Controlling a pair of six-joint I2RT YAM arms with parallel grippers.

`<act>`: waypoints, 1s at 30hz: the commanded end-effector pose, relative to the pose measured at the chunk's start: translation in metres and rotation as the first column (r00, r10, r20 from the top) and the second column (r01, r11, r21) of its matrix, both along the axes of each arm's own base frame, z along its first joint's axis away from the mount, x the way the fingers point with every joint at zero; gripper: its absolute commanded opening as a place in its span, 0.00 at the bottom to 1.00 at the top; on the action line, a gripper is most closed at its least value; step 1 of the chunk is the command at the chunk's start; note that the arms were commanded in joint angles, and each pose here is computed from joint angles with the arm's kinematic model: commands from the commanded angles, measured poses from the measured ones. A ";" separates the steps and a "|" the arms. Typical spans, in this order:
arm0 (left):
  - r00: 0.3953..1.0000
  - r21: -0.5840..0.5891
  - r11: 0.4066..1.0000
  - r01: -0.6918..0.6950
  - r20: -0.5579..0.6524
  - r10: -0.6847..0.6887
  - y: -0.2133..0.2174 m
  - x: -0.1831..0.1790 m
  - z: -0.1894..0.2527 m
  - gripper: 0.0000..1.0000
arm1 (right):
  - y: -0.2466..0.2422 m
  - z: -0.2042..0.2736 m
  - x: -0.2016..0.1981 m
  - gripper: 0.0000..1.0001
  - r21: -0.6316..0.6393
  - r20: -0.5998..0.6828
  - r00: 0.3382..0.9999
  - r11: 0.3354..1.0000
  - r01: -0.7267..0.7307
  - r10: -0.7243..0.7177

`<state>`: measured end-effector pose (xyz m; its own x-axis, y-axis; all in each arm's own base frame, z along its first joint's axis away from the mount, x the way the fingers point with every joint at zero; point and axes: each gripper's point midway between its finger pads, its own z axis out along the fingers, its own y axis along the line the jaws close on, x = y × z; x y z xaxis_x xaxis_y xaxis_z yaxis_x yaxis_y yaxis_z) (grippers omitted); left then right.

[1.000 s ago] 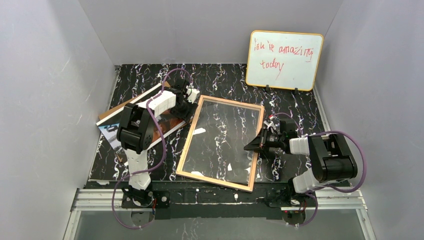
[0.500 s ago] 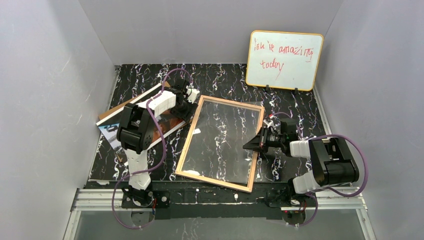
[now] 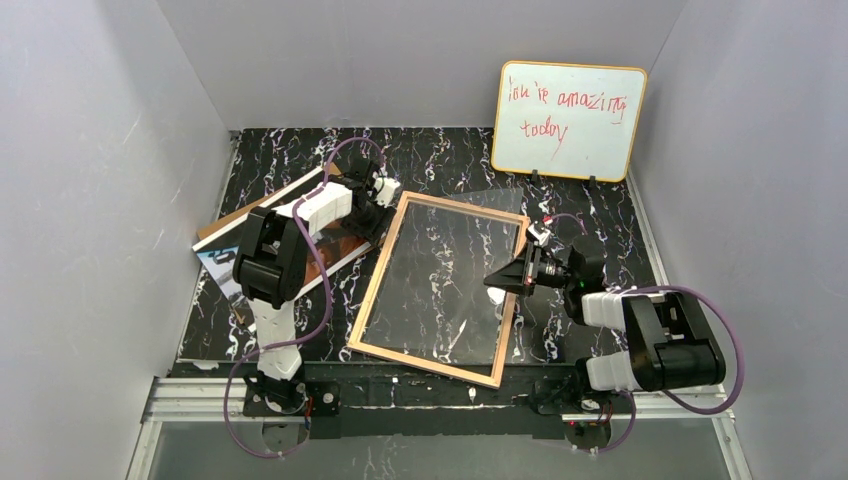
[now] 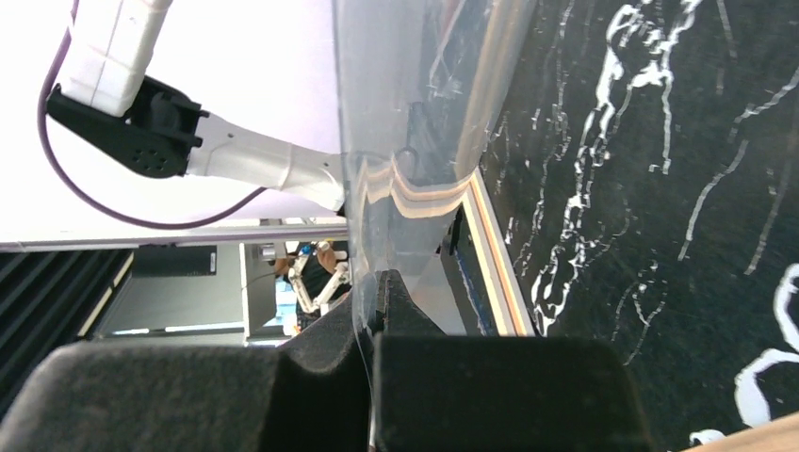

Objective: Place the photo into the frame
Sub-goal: Place the photo frame item in the photo frame.

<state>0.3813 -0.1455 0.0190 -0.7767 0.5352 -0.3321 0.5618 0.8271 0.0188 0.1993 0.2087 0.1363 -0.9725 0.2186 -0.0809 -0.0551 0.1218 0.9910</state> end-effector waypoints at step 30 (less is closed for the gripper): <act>0.957 -0.091 0.961 -0.261 -0.153 0.246 0.057 0.008 -0.008 0.51 | 0.046 0.102 0.000 0.01 0.079 0.379 0.918 0.983 -0.163 0.121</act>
